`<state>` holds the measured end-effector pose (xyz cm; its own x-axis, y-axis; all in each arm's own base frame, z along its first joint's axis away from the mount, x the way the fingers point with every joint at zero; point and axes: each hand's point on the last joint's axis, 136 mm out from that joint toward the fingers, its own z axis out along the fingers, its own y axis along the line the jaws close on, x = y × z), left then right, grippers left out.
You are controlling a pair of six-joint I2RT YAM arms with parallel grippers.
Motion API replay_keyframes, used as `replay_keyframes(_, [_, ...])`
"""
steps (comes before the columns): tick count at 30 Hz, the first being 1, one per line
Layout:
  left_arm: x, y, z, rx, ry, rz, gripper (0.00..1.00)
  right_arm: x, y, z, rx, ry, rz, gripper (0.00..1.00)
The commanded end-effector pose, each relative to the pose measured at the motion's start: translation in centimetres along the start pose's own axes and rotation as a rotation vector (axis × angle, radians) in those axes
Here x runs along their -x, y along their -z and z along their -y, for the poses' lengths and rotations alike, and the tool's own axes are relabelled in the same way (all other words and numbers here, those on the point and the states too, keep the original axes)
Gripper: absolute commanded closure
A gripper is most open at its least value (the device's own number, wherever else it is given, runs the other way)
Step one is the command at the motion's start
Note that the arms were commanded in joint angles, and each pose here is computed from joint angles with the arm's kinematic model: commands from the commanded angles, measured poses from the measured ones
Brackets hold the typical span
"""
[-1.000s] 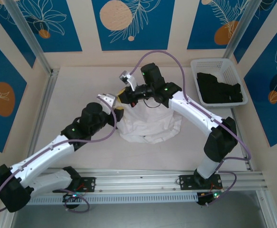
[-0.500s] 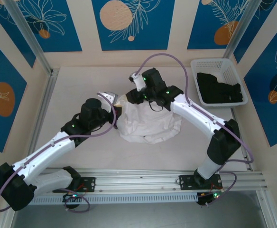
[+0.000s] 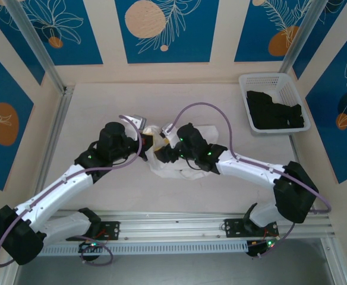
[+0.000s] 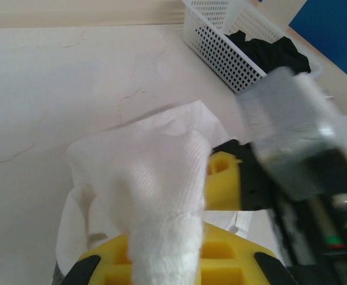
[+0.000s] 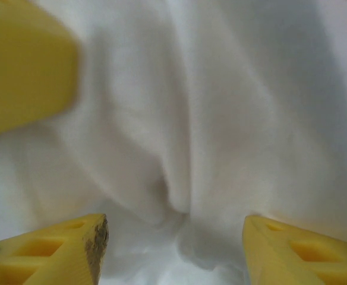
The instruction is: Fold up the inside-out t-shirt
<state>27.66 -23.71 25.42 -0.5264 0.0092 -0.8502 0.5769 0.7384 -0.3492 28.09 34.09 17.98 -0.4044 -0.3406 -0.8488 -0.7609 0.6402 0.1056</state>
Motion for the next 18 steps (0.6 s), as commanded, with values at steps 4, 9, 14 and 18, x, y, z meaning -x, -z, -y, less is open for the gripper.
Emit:
replay_keyframes(4, [1.8, 1.7, 0.5, -0.015, 0.006, 0.055, 1.0, 1.8, -1.3, 3.0, -0.164, 0.027, 0.072, 0.53])
replay_keyframes(9, [1.8, 2.0, -0.5, 0.017, 0.016, 0.066, 1.0, 0.9, -0.9, 2.9, -0.139, 0.04, 0.049, 0.82])
replay_keyframes(14, [1.7, 2.0, -1.7, 0.059, 0.034, 0.072, 1.0, 0.3, 0.7, 1.9, -0.026, 0.002, 0.063, 1.0])
replay_keyframes(18, [1.8, 2.1, -4.1, 0.173, 0.053, 0.083, 1.0, 0.9, 2.5, -0.3, 0.18, -0.054, 0.094, 1.0])
